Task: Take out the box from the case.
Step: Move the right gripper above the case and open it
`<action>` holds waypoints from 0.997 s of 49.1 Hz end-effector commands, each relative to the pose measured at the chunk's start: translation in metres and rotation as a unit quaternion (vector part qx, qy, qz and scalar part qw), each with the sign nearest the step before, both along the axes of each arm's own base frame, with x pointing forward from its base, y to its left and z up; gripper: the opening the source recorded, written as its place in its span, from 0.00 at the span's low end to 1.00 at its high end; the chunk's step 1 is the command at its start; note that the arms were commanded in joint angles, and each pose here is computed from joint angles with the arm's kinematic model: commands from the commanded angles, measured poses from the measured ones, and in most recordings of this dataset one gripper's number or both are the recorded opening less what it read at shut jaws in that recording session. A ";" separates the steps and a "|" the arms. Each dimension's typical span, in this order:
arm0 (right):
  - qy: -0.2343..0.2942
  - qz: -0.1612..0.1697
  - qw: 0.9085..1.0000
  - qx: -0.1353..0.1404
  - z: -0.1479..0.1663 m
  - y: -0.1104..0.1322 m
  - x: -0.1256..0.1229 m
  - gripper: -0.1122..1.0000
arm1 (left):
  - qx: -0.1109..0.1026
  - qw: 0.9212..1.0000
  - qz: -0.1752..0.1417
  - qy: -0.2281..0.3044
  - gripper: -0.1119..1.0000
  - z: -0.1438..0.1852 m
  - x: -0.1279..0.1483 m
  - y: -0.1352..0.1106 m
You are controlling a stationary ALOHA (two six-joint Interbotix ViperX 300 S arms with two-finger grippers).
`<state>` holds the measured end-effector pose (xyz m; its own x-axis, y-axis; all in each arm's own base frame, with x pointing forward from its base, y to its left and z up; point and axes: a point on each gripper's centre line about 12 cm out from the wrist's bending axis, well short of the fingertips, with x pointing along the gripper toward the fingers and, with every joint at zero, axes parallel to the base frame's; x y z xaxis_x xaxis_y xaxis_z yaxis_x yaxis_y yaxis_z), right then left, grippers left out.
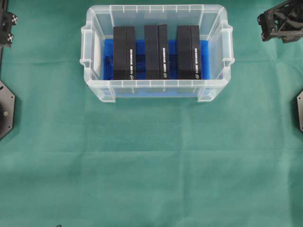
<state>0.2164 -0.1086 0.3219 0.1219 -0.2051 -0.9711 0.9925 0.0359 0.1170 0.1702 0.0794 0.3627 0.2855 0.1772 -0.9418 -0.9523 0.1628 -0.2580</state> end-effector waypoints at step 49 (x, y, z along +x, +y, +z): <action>0.003 -0.037 0.999 -0.023 -0.001 -0.006 -0.006 0.95 | -0.003 1.000 0.008 -0.001 0.98 -0.010 0.005 0.003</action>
